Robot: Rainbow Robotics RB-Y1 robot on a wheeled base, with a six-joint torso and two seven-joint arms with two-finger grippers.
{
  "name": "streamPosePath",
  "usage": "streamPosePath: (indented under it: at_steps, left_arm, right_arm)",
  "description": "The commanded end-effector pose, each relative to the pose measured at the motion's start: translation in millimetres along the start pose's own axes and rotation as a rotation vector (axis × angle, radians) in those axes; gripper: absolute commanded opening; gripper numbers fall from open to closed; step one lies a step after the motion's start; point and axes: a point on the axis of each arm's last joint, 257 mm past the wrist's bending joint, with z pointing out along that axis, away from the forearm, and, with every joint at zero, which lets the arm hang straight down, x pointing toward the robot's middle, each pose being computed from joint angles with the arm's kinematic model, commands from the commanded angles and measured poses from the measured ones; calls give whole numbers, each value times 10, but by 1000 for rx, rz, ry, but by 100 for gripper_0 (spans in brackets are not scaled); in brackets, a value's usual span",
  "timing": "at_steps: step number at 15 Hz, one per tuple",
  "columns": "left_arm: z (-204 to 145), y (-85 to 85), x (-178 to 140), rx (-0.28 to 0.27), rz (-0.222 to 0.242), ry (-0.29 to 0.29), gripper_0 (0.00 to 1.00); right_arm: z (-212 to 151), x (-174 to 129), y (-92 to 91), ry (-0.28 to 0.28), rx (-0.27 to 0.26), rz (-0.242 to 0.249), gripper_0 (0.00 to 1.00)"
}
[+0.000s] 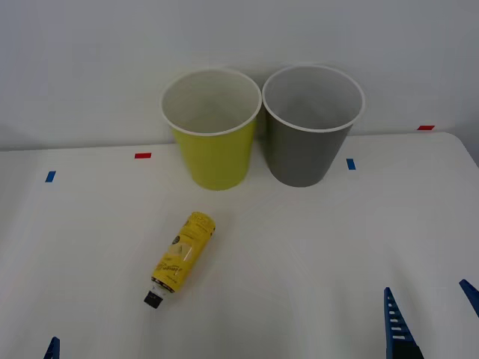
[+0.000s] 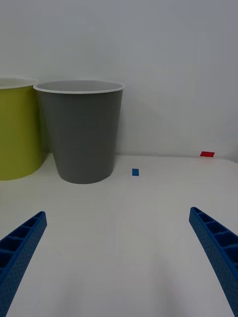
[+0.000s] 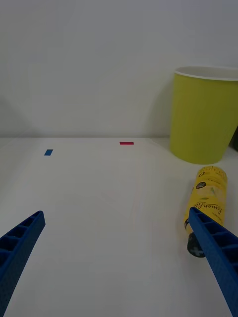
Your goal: Put cans in the gray bin and PET bottles in the light green bin.
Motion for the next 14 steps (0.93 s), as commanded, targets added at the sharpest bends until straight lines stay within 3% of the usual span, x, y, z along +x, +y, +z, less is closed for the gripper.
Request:
streamPosePath:
  at_steps: [1,3,4,5,7,9,14]
  left_arm:
    - [0,0,0,0,0,0,100]
    - [0,0,0,0,0,0,100]
    - [4,-10,159,7,8,30,100]
    - [9,-27,192,34,56,41,100]
    - [18,-23,175,48,83,39,100]
    - [59,-21,285,85,137,86,100]
    - [332,-37,305,181,183,101,100]
  right_arm:
    - [0,0,0,0,0,0,100]
    - [0,0,0,0,0,0,100]
    - [0,0,0,0,0,0,100]
    - [0,0,0,0,0,0,100]
    - [0,0,0,0,0,0,100]
    - [0,0,0,0,0,0,100]
    - [0,0,0,0,0,0,100]
